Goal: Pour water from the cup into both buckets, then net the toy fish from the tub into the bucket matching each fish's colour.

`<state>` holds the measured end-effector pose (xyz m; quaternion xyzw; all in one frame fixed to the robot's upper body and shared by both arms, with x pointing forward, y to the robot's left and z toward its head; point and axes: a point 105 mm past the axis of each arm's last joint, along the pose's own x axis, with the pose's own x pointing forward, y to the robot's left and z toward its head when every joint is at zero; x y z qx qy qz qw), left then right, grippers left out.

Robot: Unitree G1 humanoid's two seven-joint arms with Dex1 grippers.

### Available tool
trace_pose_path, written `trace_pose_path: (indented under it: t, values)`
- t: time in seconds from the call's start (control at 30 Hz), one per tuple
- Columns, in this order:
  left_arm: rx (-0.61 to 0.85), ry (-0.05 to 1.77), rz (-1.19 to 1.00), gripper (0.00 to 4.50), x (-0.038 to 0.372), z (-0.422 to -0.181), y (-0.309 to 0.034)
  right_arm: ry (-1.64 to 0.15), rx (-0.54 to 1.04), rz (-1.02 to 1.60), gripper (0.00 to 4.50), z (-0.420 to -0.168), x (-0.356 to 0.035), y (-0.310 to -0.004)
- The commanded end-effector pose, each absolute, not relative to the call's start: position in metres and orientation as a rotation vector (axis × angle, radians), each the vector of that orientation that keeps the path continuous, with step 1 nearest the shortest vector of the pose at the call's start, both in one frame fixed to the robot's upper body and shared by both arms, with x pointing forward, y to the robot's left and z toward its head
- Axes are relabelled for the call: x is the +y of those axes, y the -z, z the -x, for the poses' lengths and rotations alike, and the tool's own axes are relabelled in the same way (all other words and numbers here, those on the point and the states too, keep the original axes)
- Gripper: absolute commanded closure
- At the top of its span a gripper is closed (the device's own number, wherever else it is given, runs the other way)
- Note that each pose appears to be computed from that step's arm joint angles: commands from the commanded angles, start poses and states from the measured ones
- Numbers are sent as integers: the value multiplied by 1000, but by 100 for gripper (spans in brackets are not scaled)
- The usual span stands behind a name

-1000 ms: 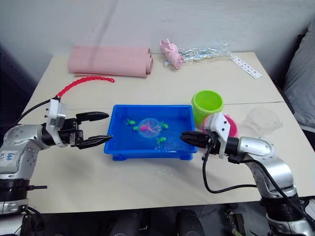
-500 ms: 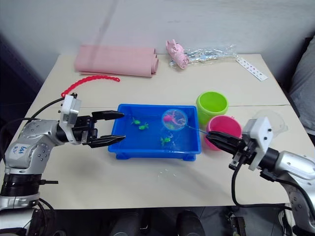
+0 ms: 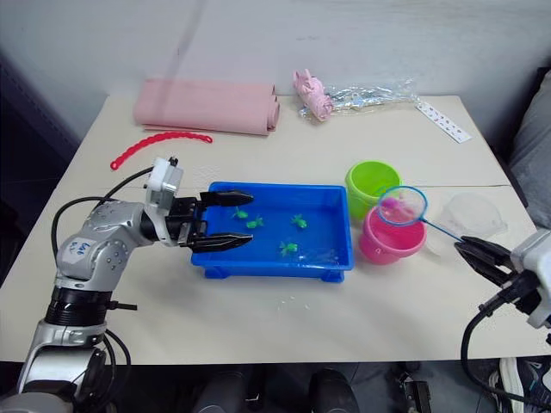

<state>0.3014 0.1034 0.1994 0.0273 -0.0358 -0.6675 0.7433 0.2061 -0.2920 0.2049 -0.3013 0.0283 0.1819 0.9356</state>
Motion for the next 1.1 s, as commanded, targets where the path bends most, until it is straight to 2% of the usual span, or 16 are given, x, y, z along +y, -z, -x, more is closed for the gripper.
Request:
trace_pose_path:
  t: [0.03,0.13,0.3,0.47,0.8,1.1]
  values:
    - [-120,1477,-91,4,102,-301,-204,-319,46,839,450,-207,-300,-203]
    - [-127,1474,-93,4,102,-302,-203,-283,30,991,450,-209,-309,-204]
    - [-133,1473,-88,4,100,-301,-201,-318,6,1312,450,-210,-308,-199]
    - [-135,1469,-82,4,99,-301,-199,-336,-67,1485,450,-208,-303,-199]
    - [-144,1447,-76,4,101,-305,-199,-339,-159,1702,450,-211,-302,-190]
    - [-146,1452,-50,4,109,-301,-199,-347,-298,1652,450,-213,-288,-199]
